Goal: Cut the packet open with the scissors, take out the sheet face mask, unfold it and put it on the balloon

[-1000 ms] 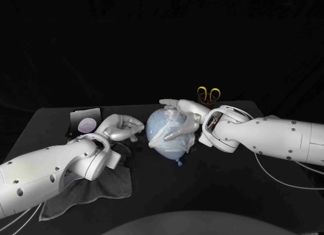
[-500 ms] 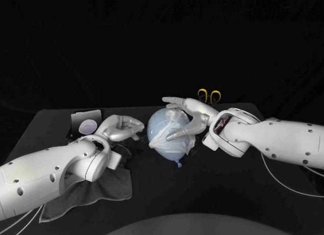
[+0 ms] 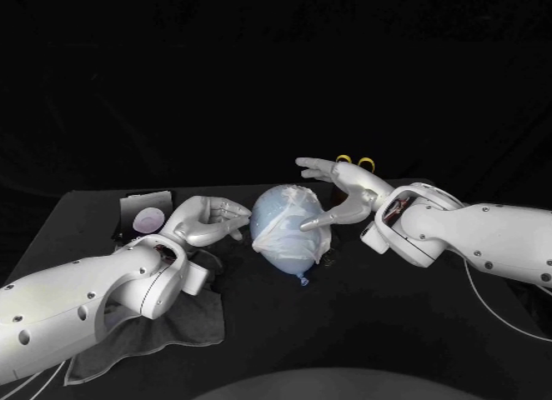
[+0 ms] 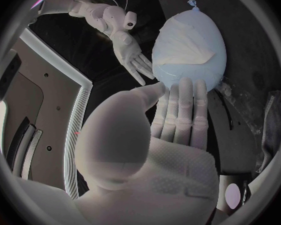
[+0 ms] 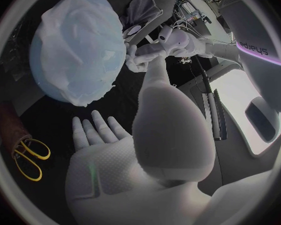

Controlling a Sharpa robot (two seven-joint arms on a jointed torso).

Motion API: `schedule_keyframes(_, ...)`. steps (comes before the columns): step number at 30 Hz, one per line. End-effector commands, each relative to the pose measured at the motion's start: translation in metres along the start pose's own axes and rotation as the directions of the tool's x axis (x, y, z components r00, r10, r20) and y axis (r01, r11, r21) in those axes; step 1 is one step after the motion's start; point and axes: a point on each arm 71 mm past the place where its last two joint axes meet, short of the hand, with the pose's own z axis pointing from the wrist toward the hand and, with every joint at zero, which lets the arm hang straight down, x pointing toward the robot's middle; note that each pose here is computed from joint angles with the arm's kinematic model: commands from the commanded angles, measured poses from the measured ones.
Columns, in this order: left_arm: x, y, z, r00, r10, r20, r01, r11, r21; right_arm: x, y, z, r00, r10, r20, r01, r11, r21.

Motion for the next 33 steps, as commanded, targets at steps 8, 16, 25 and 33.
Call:
schedule_keyframes(8, -0.0051, -0.0242, 0.0077, 0.998, 0.067, -0.010, -0.064, 0.985, 0.163, -0.029, -0.007, -0.013, 0.977, 0.064, 0.201, -0.059, 0.998, -0.029)
schedule_keyframes(16, -0.0125, -0.0373, 0.0246, 0.985, 0.166, 0.048, -0.173, 0.958, 0.229, -0.045, -0.016, -0.026, 0.965, 0.040, 0.259, -0.032, 0.999, -0.034)
schedule_keyframes(25, -0.0052, -0.0345, 0.0442, 0.961, 0.274, 0.025, -0.275, 0.947, 0.169, -0.046, -0.020, -0.031, 0.977, -0.119, 0.174, 0.126, 0.992, -0.032)
schedule_keyframes(33, 0.0170, -0.0324, 0.0573, 0.932, 0.355, -0.069, -0.347, 0.932, 0.109, -0.040, -0.022, -0.025, 0.965, -0.223, 0.136, 0.221, 0.975, 0.034)
